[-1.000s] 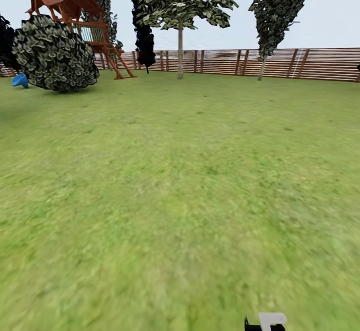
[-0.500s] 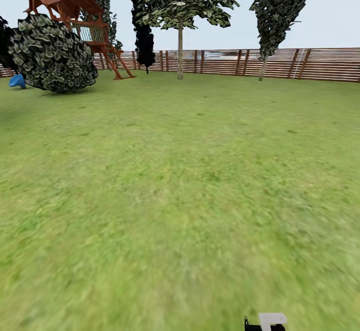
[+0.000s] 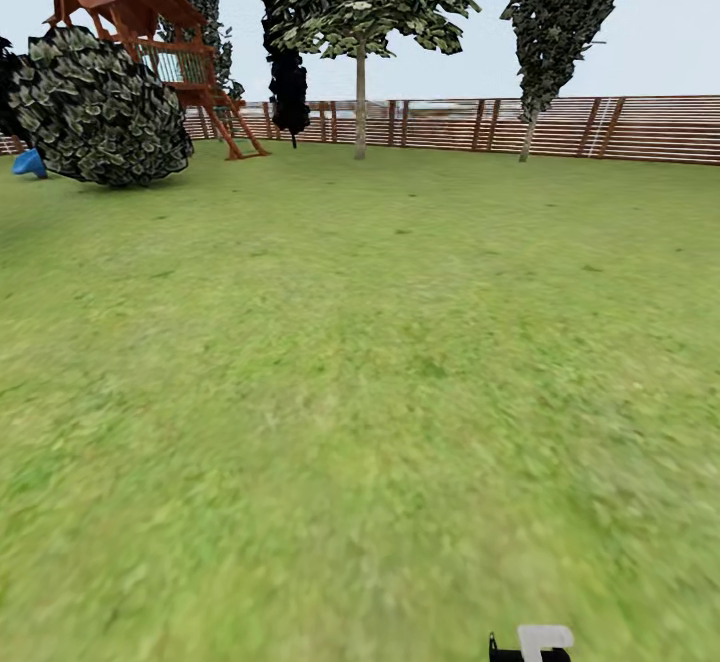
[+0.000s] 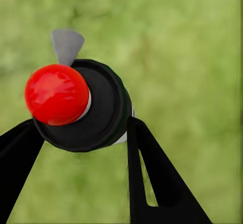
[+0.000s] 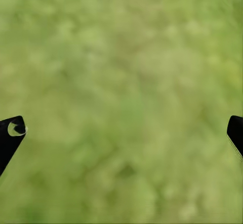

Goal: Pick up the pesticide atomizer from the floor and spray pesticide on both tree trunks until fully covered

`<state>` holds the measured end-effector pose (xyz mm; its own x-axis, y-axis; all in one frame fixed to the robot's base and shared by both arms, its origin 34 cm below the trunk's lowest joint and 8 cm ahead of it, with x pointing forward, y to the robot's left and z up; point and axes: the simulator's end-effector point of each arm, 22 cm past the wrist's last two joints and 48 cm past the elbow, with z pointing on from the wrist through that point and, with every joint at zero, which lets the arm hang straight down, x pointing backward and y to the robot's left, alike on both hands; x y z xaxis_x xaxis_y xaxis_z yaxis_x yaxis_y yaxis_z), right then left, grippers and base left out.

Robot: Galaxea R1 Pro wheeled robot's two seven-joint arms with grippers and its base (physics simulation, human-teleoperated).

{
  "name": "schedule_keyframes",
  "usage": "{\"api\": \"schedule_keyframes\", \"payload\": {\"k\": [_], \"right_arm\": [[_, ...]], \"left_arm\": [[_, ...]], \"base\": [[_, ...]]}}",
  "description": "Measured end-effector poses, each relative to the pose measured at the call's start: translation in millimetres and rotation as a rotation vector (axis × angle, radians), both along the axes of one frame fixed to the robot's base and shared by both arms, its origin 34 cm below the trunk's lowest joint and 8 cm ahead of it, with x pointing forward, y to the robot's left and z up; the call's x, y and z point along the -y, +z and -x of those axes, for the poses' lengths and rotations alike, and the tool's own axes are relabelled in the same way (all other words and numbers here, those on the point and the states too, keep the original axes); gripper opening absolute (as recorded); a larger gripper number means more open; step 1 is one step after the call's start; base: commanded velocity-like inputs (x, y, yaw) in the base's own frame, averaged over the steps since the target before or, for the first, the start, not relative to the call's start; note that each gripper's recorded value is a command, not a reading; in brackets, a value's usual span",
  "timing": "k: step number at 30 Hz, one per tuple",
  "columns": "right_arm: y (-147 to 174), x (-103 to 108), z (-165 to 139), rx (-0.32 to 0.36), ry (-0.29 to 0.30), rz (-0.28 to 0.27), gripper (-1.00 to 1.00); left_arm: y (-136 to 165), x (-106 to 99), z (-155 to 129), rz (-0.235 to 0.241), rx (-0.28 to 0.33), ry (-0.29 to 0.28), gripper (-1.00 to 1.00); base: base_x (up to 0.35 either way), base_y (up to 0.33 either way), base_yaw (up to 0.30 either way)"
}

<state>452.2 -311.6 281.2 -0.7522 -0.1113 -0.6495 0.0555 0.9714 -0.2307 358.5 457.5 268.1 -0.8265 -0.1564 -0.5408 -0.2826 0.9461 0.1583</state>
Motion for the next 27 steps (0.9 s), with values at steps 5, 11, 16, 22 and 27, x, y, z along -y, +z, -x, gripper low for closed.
{"api": "schedule_keyframes", "payload": {"k": [5,11,16,22,27], "right_arm": [[0.0,0.0,0.0,0.000,0.000,0.000,1.00],[0.0,0.0,0.0,0.000,0.000,0.000,1.00],[0.0,0.0,0.0,0.000,0.000,0.000,1.00],[0.0,0.0,0.0,0.000,0.000,0.000,1.00],[0.0,0.0,0.0,0.000,0.000,0.000,1.00]], "left_arm": [[0.2,-0.4,-0.1,0.000,0.001,0.001,-1.00],[0.0,-0.2,0.0,0.000,0.000,0.000,-1.00],[-0.1,0.5,0.0,0.001,-0.001,-0.002,-1.00],[0.2,-0.2,-0.4,0.000,0.001,0.000,-1.00],[0.5,-1.1,-0.5,-0.001,0.002,0.001,-1.00]], "base": [[0.298,0.000,0.000],[0.298,0.000,0.000],[0.298,0.000,0.000],[0.298,0.000,0.000],[0.298,0.000,0.000]]}}
